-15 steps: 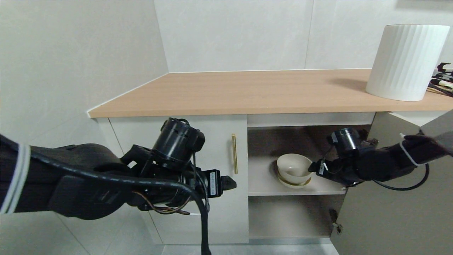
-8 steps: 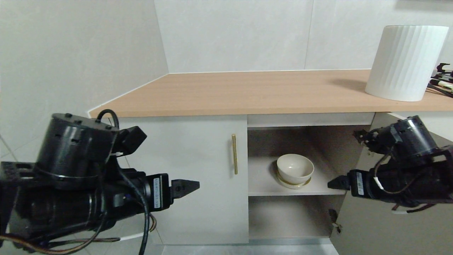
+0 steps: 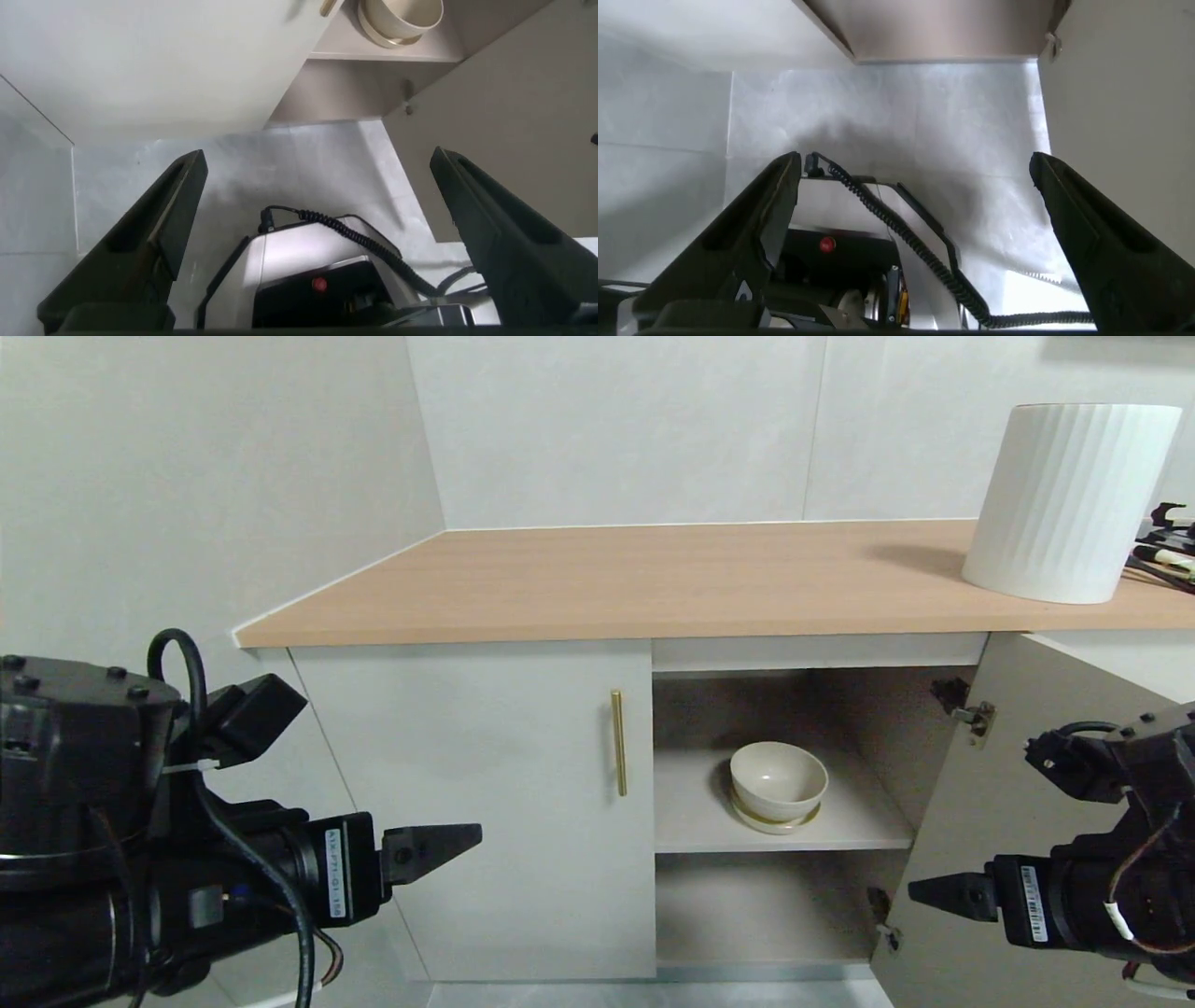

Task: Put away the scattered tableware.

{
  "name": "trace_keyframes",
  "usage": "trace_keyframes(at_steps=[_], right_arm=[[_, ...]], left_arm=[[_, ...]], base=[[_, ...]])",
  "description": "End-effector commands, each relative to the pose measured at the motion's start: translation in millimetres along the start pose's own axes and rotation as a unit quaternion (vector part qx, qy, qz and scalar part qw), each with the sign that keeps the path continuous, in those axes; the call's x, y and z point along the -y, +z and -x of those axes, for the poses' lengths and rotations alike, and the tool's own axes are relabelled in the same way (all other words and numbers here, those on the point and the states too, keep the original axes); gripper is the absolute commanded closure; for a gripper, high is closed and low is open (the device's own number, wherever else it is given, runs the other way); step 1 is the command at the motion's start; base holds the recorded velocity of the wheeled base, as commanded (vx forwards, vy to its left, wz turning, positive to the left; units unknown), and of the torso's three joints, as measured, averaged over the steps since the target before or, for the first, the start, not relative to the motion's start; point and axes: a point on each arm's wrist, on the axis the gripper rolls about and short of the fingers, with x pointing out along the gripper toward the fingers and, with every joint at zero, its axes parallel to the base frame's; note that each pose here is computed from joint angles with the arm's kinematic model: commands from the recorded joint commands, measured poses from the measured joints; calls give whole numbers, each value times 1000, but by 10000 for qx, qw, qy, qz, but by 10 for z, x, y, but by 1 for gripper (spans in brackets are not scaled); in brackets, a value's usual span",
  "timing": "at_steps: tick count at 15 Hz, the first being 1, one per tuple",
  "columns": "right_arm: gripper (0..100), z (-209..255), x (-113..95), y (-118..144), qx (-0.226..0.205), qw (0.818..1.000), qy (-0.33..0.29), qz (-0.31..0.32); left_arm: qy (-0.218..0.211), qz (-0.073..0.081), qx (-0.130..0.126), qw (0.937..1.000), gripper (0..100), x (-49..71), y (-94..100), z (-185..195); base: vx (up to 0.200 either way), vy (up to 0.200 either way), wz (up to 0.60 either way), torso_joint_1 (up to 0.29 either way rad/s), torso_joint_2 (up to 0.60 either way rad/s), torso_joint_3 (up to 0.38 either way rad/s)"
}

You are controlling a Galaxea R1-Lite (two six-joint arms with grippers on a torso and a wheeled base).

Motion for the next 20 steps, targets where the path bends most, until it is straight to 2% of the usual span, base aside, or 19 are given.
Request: trace_keyframes(at_steps=[1,17,20], right_arm=[[0,5,-6,-12,-14,10000,16,24],[0,34,-46,-72,-10,9999,25,170],[0,34,-46,-71,-3,9999,11,170]], left_arm=[[21,8,-32,10000,0,-3,-8,-16],[50,5,-51,10000,0,-4,-11,-33],[46,5,-44,10000,0,-4,-10,-29]], base=[[-200,0,0,-2,-2,2],[-200,0,0,3,1,1],[0,0,0,0,0,0]])
